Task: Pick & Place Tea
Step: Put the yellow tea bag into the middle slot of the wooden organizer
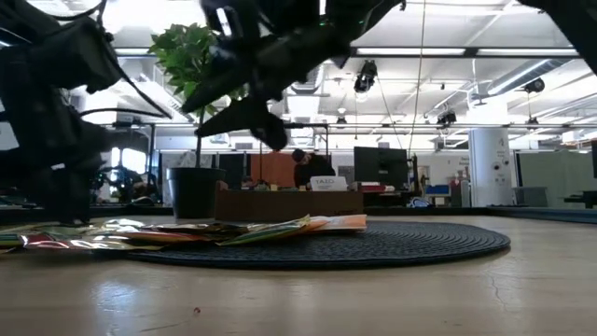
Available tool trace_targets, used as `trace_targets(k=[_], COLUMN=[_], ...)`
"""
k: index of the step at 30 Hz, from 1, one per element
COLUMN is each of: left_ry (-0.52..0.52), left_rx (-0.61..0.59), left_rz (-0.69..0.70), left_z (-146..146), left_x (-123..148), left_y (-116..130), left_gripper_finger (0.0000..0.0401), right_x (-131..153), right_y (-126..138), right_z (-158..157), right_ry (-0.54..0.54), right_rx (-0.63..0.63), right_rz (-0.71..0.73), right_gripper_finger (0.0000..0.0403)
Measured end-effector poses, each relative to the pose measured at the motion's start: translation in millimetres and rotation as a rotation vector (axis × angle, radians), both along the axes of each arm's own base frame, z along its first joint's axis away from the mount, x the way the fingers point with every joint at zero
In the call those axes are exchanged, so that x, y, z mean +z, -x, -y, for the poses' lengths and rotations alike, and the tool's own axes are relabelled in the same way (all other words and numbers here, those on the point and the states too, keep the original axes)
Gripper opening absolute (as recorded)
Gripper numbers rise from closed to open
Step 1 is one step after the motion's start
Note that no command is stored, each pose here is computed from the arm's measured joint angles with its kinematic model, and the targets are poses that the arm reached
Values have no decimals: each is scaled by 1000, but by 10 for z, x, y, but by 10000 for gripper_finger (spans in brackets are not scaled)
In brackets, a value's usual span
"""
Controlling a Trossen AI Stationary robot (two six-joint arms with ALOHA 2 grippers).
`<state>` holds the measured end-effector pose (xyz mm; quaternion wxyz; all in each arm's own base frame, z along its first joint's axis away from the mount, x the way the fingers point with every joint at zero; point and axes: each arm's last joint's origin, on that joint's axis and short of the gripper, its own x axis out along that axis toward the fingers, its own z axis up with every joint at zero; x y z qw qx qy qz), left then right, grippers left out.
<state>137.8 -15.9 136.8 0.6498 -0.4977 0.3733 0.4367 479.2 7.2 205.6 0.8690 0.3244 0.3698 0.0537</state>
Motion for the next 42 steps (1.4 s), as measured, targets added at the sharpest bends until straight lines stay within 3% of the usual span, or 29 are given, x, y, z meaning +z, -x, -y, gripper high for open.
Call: trace_targets(k=[6, 12, 17, 29, 35, 42], left_ry=[15, 14, 3, -84, -37, -10], left_rx=[-11, -25, -43, -45, -13, -13], left_rz=[85, 147, 139, 184, 145, 241], left_z=[15, 20, 18, -8, -17, -16], left_x=[27, 5, 1, 86, -46, -112], left_y=[-80, -118, -112, -63, 47, 55], left_gripper_finger=[83, 83, 83, 83, 83, 83], right_x=[-125, -277, -441, -523, -571, -613], right_y=[-285, -468, -537, -653, -674, -717], right_z=[2, 60, 60, 77, 86, 98], right_ry=[102, 147, 239, 257, 282, 354], right_rx=[8, 44, 71, 66, 58, 57], right_rz=[38, -29, -96, -49, 0, 74], right_gripper_finger=[130, 130, 127, 125, 125, 125])
